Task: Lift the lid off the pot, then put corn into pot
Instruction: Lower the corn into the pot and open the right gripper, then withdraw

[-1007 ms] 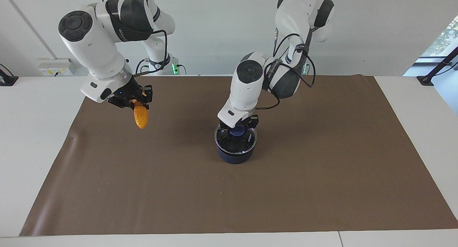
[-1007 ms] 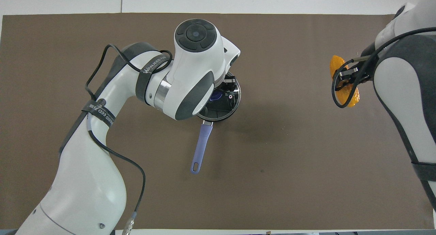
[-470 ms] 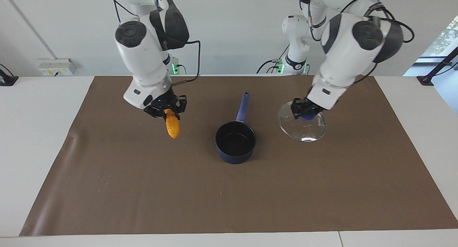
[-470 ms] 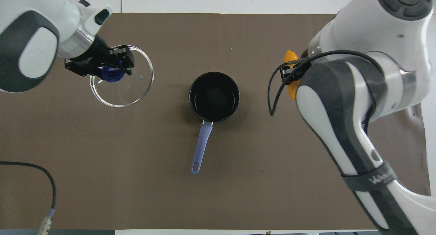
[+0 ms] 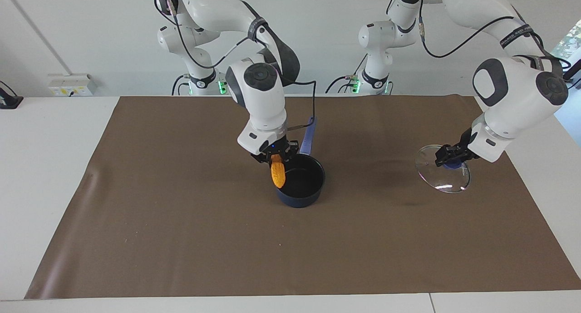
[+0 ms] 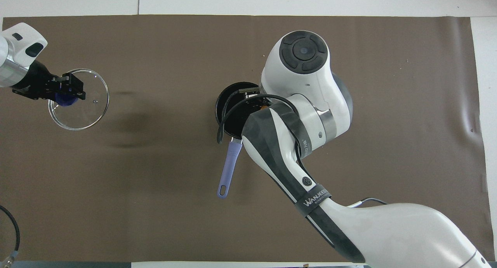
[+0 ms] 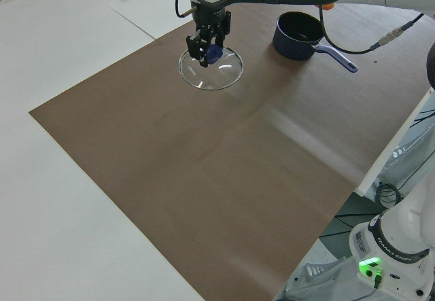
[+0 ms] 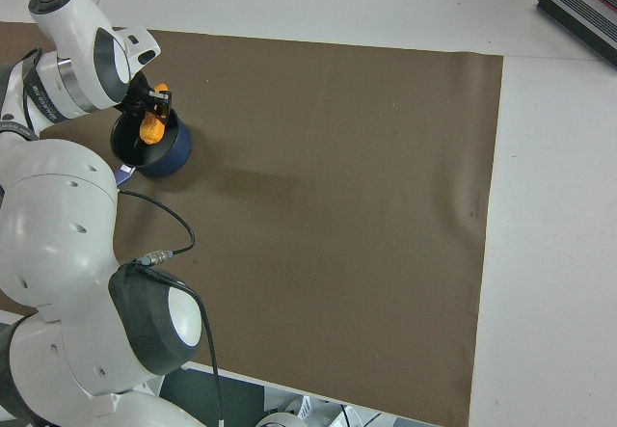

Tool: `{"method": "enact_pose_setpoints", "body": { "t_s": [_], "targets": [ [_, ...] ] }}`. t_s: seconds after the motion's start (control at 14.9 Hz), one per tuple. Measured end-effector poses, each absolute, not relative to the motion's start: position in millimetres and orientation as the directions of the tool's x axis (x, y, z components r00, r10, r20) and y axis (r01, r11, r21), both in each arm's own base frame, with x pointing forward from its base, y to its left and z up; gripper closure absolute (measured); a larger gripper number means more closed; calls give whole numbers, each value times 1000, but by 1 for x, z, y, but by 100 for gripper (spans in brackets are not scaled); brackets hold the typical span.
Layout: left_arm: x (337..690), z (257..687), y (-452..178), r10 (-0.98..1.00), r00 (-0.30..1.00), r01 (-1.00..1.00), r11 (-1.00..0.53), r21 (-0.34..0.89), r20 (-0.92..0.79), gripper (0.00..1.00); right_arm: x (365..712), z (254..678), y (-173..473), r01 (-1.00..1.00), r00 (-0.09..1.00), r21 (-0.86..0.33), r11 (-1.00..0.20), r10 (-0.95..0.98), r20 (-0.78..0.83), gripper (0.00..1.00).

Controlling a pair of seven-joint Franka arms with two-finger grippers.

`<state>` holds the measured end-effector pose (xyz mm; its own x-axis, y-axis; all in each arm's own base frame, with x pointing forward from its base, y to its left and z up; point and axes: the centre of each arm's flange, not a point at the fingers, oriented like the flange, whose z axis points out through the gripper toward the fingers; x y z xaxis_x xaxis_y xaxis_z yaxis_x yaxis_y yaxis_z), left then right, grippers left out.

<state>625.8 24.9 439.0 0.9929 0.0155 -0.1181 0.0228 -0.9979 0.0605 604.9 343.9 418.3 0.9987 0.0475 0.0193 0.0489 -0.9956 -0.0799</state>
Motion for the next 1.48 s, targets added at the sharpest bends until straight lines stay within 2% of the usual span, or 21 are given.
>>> {"method": "enact_pose_setpoints", "body": {
  "t_s": [0.34,0.87,1.01,1.28,1.34,1.48],
  "targets": [
    [607,378,45,15,992,22,-998,55,-128,33,591,392,384,21,1000,-119,-993,20,13,60],
    [594,343,50,-32,994,-29,-999,31,-107,33,587,358,387,8,1000,-114,-993,7,11,60],
    [592,339,50,-47,993,-44,-999,32,-106,33,586,358,387,8,1000,-113,-994,7,10,45],
    [592,336,50,-94,991,-92,-995,33,-91,33,597,375,371,0,1000,-84,-997,-2,20,4],
    [592,335,50,-101,991,-98,-995,34,-91,33,603,384,359,-5,1000,-61,-998,-6,27,0],
    [591,332,50,-113,989,-110,-993,36,-95,33,615,410,323,-22,999,-28,-999,-23,27,0]
  ]
}}
